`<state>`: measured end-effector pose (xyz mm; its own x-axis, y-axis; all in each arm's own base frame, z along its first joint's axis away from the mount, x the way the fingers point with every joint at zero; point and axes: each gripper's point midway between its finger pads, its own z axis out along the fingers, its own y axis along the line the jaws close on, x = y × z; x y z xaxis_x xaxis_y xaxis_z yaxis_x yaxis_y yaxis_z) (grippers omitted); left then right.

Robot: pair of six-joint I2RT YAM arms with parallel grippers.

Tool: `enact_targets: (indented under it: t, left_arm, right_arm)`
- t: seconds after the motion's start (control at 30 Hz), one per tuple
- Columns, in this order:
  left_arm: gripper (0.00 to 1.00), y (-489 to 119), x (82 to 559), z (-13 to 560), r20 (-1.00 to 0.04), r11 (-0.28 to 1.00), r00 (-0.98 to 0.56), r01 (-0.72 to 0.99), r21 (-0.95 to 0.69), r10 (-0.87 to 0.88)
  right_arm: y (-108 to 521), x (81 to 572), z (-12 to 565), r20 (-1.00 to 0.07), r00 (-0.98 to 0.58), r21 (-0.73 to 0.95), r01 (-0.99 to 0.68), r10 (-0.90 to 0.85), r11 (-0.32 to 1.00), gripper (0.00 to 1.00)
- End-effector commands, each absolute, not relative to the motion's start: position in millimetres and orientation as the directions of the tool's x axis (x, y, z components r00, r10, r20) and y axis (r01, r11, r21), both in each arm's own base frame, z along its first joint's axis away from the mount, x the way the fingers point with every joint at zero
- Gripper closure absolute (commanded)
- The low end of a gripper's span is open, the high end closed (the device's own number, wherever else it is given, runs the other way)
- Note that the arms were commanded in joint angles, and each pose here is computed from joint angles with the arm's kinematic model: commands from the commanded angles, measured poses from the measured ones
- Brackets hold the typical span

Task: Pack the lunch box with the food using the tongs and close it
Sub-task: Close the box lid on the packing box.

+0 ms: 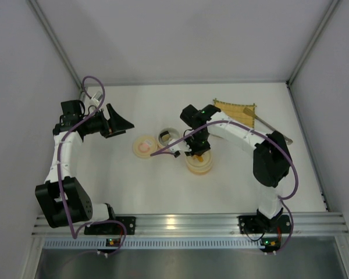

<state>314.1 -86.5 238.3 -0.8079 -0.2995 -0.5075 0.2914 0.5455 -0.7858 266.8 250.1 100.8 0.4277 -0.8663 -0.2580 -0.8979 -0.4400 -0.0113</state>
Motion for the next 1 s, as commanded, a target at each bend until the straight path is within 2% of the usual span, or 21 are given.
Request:
enact_targets:
  t: [0.0, 0.5, 0.97]
  left_arm:
    - [0.02, -86.5, 312.8, 242.8, -0.539, 0.535, -0.791, 0.334, -0.776, -0.288]
    - [0.02, -86.2, 314.5, 240.5, -0.529, 0.532, -0.796, 0.325, -0.782, -0.293]
    - [0.02, -86.3, 316.4, 237.7, -0.518, 0.524, -0.801, 0.316, -0.791, -0.299]
  right_arm:
    - [246.4, 258.2, 105.3, -0.286, 0.438, 0.018, -0.887, -0.852, -0.462, 1.0]
    - [244.5, 260.7, 94.1, -0.291, 0.439, 0.004, -0.888, -0.85, -0.46, 1.0]
    - [252.4, 268.1, 108.8, -0.382, 0.384, 0.005, -0.909, -0.841, -0.418, 1.0]
